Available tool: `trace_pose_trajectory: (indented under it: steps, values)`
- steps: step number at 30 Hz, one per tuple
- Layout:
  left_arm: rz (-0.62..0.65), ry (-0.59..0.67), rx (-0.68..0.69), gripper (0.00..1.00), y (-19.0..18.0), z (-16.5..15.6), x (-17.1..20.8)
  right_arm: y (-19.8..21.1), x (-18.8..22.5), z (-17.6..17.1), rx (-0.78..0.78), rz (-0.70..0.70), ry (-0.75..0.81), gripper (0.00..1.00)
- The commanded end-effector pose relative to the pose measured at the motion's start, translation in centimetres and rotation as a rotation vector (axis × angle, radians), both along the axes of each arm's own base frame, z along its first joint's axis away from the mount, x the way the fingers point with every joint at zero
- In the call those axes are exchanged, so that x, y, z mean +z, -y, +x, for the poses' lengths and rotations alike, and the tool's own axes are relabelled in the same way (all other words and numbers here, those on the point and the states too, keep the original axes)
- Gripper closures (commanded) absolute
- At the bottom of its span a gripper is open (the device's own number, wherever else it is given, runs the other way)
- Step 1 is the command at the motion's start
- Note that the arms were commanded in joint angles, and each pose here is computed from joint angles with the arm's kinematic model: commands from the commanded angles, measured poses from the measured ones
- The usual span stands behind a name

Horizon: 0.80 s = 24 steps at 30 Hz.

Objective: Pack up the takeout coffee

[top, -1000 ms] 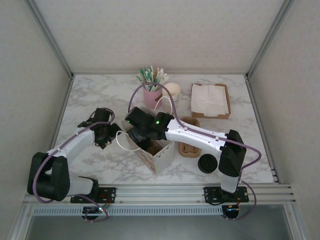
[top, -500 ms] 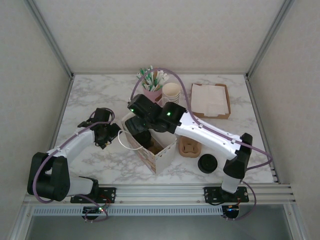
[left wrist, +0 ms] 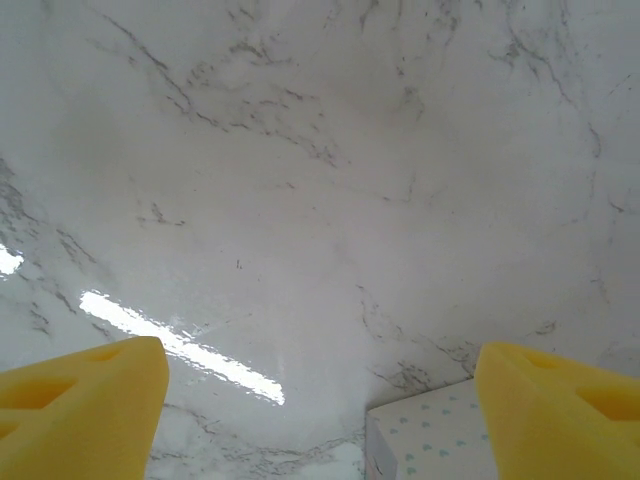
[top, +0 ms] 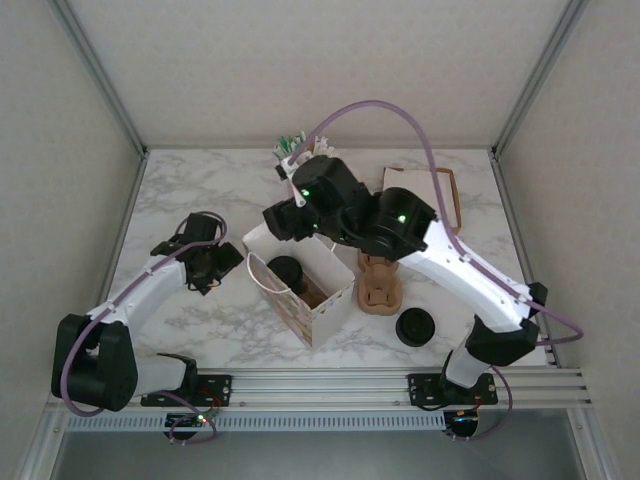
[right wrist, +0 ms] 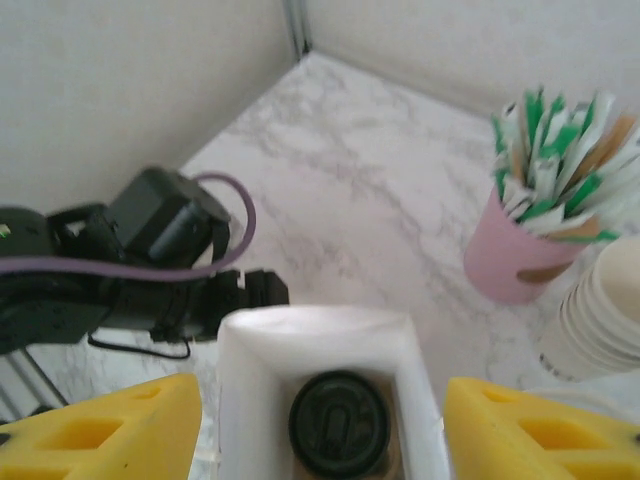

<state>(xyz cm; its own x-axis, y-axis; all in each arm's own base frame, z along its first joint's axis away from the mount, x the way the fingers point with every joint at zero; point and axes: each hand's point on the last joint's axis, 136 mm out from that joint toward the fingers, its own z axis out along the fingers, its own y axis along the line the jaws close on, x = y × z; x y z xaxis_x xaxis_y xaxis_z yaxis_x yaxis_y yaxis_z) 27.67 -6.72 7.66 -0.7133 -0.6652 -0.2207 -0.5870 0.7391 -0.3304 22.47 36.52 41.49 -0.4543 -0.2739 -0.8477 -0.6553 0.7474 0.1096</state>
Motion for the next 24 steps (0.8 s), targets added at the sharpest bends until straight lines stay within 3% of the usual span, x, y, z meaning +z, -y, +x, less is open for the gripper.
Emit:
trace_pose_trajectory:
  steps: [1, 7, 13, 17, 24]
  values:
    - [0.033, 0.025, -0.016, 0.20, -0.3, 0.2, 1.4, 2.5, 4.8, 2.6, -0.100, 0.093, 0.132, 0.39]
    - [0.059, 0.106, -0.102, 0.22, -0.1, 1.0, 3.8, 4.9, 4.7, 7.1, -0.200, 0.126, 0.134, 0.43]
    - [0.133, 0.229, -0.267, 0.28, 0.4, 3.4, 10.1, 7.6, 0.8, 11.1, -0.294, 0.122, 0.020, 0.49]
    - [0.152, 0.262, -0.382, 0.46, 1.6, 5.8, 14.2, 9.2, -1.7, 12.1, -0.342, 0.123, -0.031, 0.54]
    - [0.146, 0.336, -0.464, 0.58, 3.8, 11.5, 18.6, 12.2, -6.2, 11.9, -0.410, 0.084, -0.103, 0.56]
